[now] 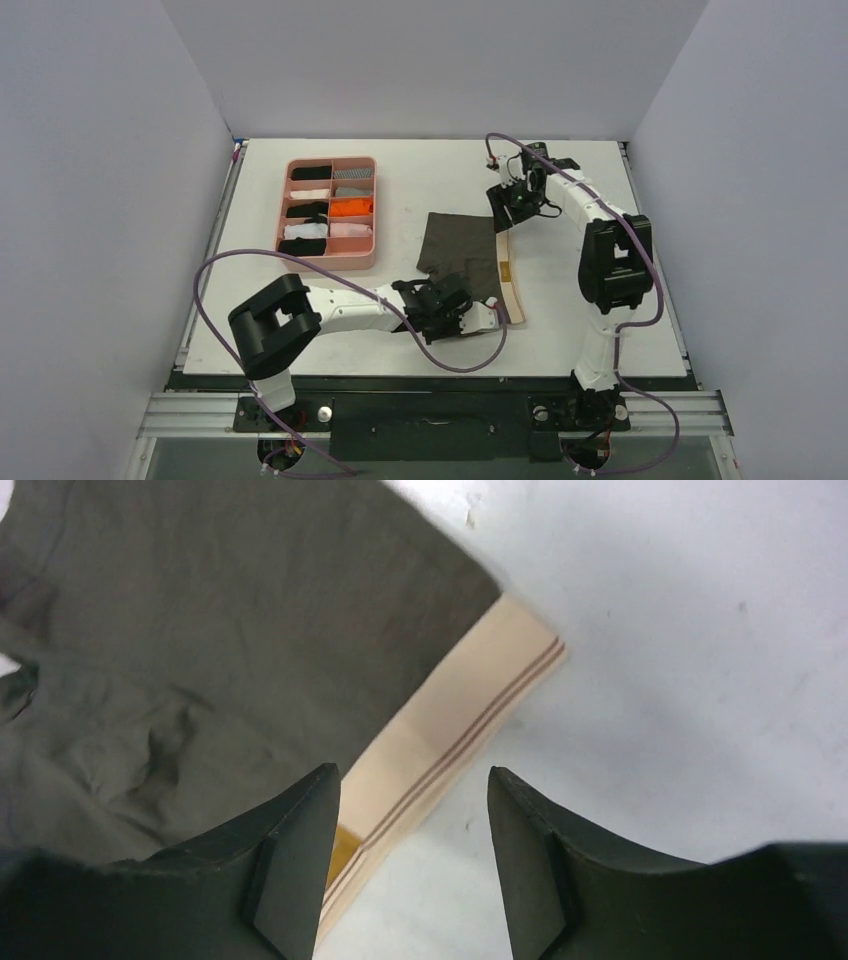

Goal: Roll the underwear
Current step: Fold the underwear at the center of the board.

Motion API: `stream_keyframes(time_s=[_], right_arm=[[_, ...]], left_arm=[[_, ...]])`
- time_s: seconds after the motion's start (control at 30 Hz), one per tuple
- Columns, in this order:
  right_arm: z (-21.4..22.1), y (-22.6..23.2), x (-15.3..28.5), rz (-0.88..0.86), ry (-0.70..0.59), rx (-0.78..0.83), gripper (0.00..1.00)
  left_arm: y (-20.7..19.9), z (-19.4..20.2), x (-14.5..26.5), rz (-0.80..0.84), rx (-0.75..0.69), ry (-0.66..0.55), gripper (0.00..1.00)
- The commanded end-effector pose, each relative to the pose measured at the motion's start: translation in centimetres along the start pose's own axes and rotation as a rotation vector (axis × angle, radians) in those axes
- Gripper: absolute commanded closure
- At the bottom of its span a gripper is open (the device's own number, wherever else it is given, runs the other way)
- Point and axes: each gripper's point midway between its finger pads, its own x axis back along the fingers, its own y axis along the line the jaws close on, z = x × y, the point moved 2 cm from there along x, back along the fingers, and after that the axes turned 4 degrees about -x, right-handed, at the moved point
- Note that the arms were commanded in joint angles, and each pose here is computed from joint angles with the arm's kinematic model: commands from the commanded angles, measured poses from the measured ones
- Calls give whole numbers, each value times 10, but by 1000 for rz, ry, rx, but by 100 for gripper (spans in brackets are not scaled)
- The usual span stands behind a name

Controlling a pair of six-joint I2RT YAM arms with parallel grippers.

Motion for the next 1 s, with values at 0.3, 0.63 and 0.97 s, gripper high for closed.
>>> stream_keyframes(time_s=[0.3, 0.63, 0.97], right_arm=[[-22, -19, -40, 132, 42, -13, 57], [-30, -36, -55, 205, 65, -29, 59], [-57, -50, -60, 250, 24, -28, 59]], left_arm=[[-4, 47, 6, 31, 47, 131, 98], [0, 47, 5, 24, 46, 148, 98], [22, 55, -2, -68, 76, 202, 98]])
